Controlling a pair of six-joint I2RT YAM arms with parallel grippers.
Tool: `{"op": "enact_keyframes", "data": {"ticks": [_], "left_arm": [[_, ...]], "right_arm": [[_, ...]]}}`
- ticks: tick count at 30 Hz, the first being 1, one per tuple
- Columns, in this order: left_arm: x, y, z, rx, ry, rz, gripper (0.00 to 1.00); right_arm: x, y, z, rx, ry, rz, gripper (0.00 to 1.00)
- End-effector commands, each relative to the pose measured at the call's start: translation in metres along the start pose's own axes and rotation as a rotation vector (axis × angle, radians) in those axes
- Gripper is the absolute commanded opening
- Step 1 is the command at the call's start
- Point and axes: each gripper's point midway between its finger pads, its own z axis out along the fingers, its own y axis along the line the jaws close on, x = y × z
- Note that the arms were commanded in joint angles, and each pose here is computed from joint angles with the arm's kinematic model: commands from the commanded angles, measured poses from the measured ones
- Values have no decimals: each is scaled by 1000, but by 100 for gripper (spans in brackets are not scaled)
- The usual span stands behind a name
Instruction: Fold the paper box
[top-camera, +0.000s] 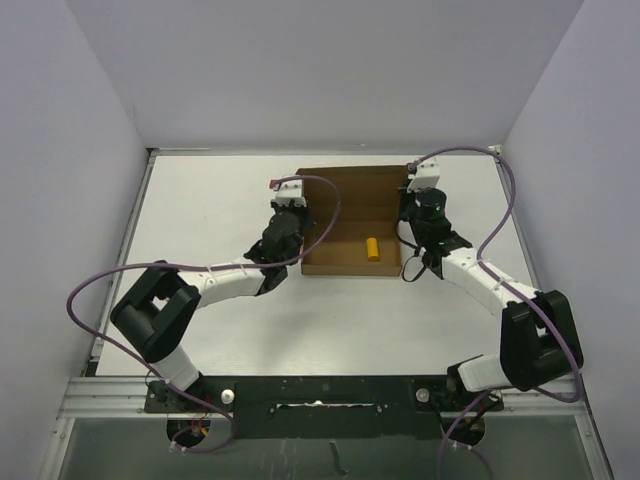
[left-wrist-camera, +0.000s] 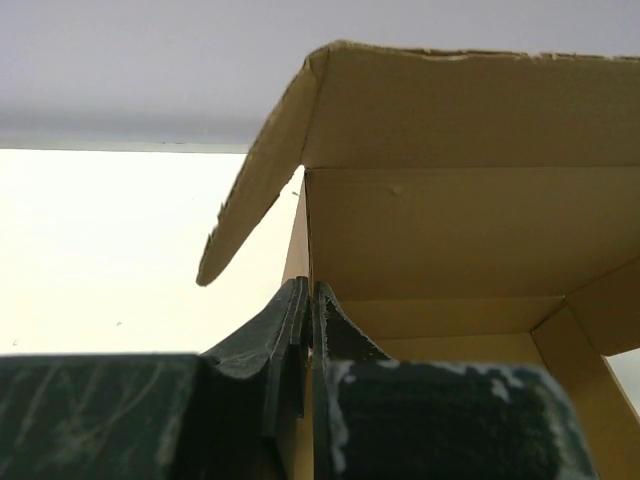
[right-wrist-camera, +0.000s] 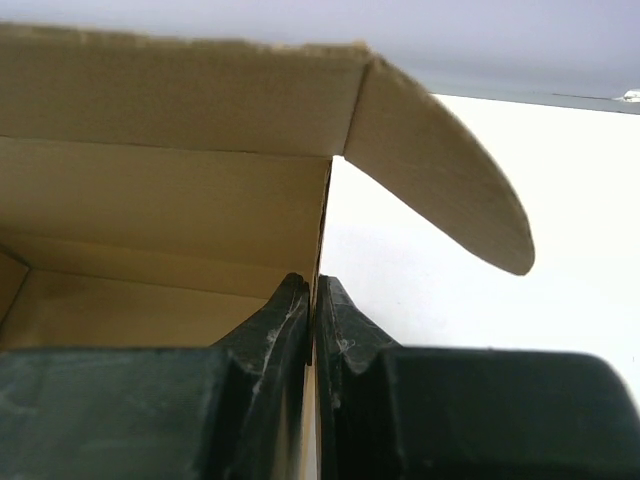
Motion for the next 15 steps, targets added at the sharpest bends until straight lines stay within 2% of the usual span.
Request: {"op": "enact_keyframes", "data": {"ticks": [1,15], "left_arm": [[-7,-24,-18,96,5,-50,0],[-2,-25,-35,114,7,-25,0]], "right_arm": [[15,30,-15,-123,47,-24,5],[33,25,-38,-131,97,-61,8]]}}
